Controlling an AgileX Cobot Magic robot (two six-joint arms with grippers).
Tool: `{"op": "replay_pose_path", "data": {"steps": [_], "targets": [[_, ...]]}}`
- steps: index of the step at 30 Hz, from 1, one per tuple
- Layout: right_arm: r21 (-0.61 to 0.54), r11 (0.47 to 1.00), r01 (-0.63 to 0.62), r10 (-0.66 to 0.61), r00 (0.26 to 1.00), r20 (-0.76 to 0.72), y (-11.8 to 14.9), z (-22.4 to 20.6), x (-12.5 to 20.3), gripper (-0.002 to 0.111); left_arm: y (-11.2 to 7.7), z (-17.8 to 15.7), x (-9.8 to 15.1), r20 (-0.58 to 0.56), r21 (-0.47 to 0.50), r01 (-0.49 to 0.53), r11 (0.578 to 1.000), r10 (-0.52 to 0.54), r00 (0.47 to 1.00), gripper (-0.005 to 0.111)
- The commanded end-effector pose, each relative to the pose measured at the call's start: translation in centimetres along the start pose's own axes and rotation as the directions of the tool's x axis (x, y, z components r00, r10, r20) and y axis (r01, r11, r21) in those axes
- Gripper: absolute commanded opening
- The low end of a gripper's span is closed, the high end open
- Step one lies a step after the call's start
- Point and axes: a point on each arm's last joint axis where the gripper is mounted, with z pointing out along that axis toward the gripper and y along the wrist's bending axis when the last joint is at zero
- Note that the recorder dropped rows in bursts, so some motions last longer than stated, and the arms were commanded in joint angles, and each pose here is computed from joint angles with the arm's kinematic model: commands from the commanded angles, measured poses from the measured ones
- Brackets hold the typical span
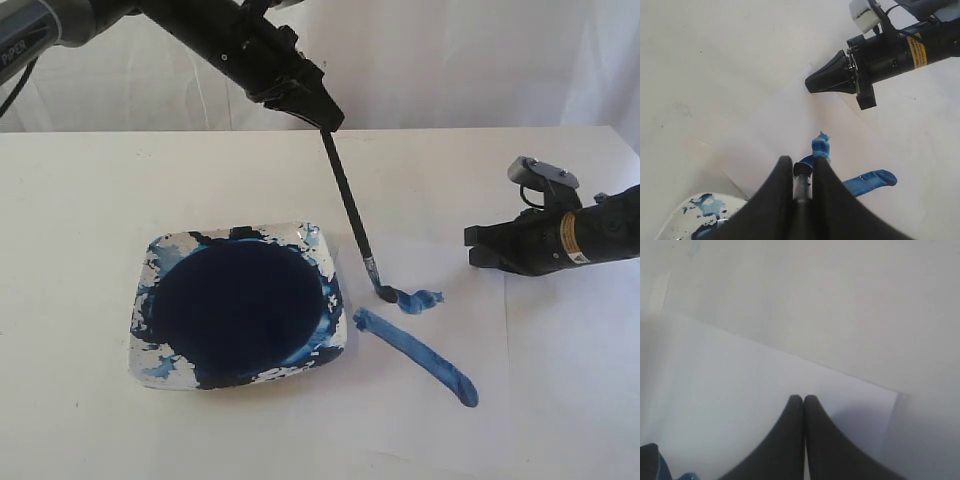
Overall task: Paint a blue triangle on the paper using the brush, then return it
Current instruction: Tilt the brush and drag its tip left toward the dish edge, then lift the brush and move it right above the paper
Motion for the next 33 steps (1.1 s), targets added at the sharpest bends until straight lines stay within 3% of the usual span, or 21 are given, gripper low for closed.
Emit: {"op": "replay_pose_path", "data": {"steps": [1,11,24,27,30,33], "targets": [[0.095,0.995,0.022,-0.020,1.000,-0.019,-1.1,0.2,0.4,0.000,-1.3,-0.9,0.3,-0.072,0.031,0.023,0.999,-0.021,0.997,0.000],[0.102,0.995,0.022,-0.020,1.000,-0.018,-1.1,0.2,0.4,0.000,-0.7,0.3,3.1,-0.199,0.013,0.089,0.996,-0.085,0.976,0.000],[0.104,0.994,0.022,-0.020,1.000,-0.018,-1.1,0.2,0.4,0.000,-1.7,-2.2,3.1,-0.241,-0.107,0.043,0.993,-0.068,0.968,0.000],[0.104,0.994,0.022,-0.020,1.000,-0.018,-1.1,0.2,0.4,0.000,-2.1,-2.1,2.9,-0.217,-0.066,0.045,0.997,-0.058,0.975,0.000],[0.104,0.994,0.022,-0.020,1.000,-0.018,-1.1,0.2,0.4,0.000,-3.0,-2.0,2.2,-0.147,0.042,0.016,0.999,-0.010,0.989,0.000],[0.104,0.994,0.022,-0.020,1.000,-0.018,-1.1,0.2,0.4,0.000,-2.9,-1.8,2.2,-0.145,0.049,0.017,0.999,-0.010,0.989,0.000]]}}
